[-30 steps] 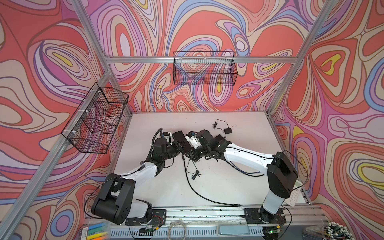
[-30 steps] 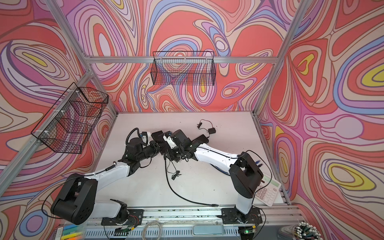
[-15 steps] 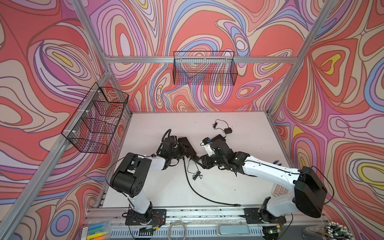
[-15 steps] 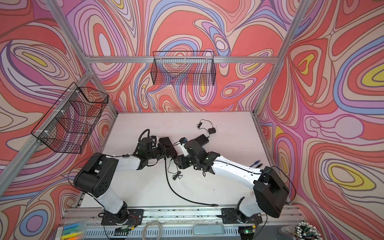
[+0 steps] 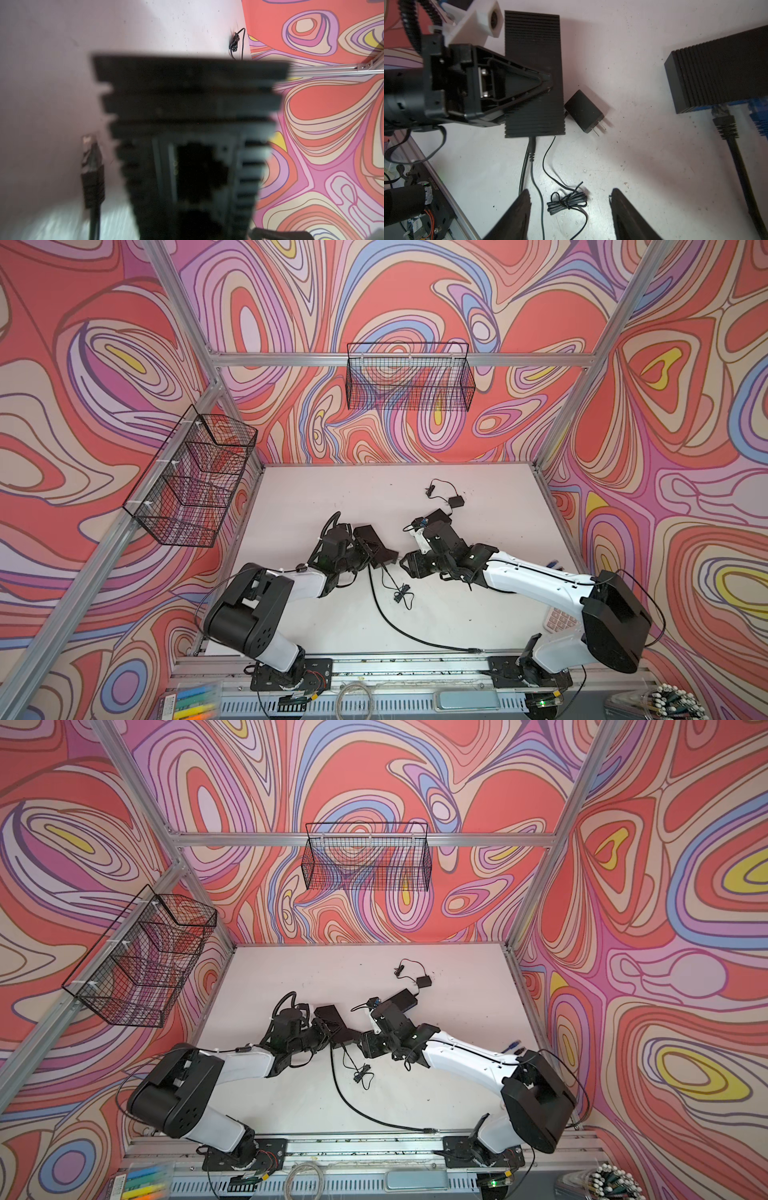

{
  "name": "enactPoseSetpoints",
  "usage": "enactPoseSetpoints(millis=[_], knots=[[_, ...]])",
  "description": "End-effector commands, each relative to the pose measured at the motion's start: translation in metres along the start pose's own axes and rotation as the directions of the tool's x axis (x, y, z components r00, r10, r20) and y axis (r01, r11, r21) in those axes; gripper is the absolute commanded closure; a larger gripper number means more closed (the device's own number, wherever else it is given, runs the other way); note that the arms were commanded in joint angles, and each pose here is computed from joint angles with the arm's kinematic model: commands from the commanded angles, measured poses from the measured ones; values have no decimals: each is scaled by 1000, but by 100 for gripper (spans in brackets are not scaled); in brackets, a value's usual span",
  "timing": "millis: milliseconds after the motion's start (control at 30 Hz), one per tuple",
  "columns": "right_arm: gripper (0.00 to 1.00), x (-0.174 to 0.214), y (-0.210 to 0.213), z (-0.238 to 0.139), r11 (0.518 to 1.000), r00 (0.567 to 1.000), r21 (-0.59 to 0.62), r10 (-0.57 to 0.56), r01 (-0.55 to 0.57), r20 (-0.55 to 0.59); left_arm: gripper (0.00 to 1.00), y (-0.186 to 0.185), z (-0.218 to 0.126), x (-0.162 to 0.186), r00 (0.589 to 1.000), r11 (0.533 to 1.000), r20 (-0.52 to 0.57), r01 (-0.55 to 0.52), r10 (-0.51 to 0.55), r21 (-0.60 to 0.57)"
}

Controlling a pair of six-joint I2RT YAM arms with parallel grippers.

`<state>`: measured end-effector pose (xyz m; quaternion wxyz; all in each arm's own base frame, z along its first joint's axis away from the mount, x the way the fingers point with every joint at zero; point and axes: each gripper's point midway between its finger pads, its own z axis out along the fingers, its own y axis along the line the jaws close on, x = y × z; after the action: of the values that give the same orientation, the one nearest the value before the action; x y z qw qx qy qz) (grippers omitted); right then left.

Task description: Insert the plug into the switch port

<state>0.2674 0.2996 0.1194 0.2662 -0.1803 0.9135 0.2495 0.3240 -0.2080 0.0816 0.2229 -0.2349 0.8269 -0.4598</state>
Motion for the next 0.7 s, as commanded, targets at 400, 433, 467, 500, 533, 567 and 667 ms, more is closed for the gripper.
enactPoseSetpoints(millis=[400, 433, 467, 500, 533, 567, 667], knots=[[36, -15, -6, 5, 1000, 999, 9, 22, -22, 26, 79, 17, 9, 2, 994, 976, -18, -109, 107, -188], [36, -15, -7, 4, 1000, 999, 10, 26, -26, 28, 79, 17, 11, 3, 994, 974, -24, -114, 111, -194], [36, -15, -10, 3, 999, 999, 14, 29, -29, 29, 78, 17, 14, 5, 993, 972, -31, -118, 114, -202], [36, -14, -11, 3, 999, 999, 16, 31, -32, 29, 79, 18, 16, 6, 993, 970, -35, -120, 115, -212], [36, -13, -13, 2, 999, 999, 18, 33, -34, 31, 79, 19, 18, 7, 993, 968, -38, -121, 116, -219], [36, -13, -15, 1, 999, 999, 20, 36, -37, 34, 79, 21, 21, 9, 993, 968, -42, -117, 110, -224], [36, -12, -22, -3, 999, 998, 30, 43, -44, 38, 79, 22, 30, 11, 995, 969, -45, -100, 92, -227]])
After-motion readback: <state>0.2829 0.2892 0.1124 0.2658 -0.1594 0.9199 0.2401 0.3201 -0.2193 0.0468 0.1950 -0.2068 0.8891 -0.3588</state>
